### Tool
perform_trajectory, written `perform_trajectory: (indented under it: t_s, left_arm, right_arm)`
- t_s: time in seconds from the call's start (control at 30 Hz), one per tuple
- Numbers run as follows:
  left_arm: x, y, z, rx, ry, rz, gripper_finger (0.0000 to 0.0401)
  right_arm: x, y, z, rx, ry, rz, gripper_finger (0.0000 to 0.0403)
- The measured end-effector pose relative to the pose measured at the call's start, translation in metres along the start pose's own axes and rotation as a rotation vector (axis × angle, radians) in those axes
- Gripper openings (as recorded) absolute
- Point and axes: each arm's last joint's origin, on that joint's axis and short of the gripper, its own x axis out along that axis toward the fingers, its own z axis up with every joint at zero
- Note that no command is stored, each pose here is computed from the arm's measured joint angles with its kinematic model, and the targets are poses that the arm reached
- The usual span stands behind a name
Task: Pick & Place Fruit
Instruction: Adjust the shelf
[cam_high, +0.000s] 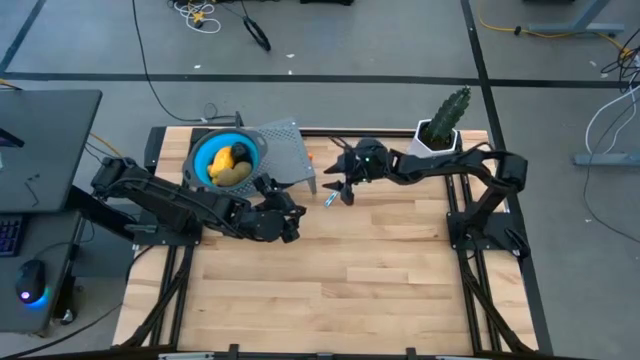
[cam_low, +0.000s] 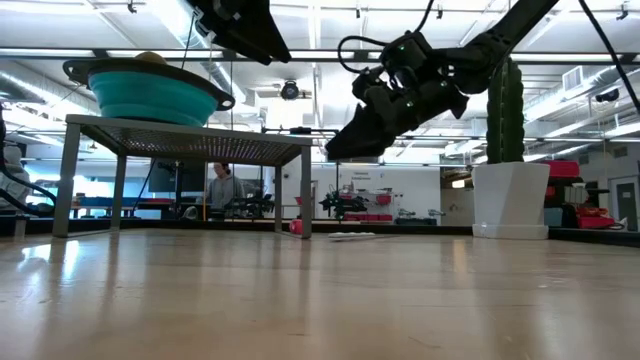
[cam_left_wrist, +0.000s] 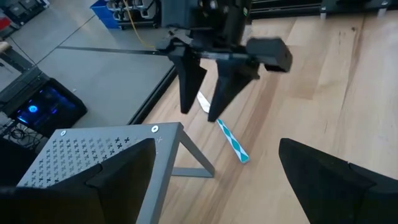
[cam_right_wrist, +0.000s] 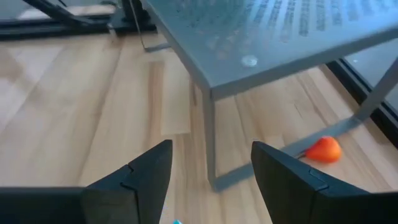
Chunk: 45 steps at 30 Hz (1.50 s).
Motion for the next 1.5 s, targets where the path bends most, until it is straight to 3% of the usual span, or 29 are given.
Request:
perform_trajectory:
  t_s: [0.33,0.67,1.1,1.5]
  left_arm:
    - [0.000,0.000,-0.001,0.006,0.005,0.002,0.0350]
    - [0.000,0.000,-0.001,0.007,0.006,0.002,0.0350]
    - [0.000,0.000,-0.001,0.010,0.008,0.002,0.0350]
    - [0.000,0.000,-0.001,0.009,0.008,0.002,0.0350]
  right_arm:
    - [0.021,0.012,-0.009,-0.041,-0.005,-0.160,0.0228]
    - [0.024,0.011,-0.001,-0.033,-0.116,-0.144,0.0228]
    - [0.041,0.007,-0.016,-0.006,-0.134,-0.145,0.0227]
    - [0.042,0.011,-0.015,0.016,-0.140,-0.110,0.0174]
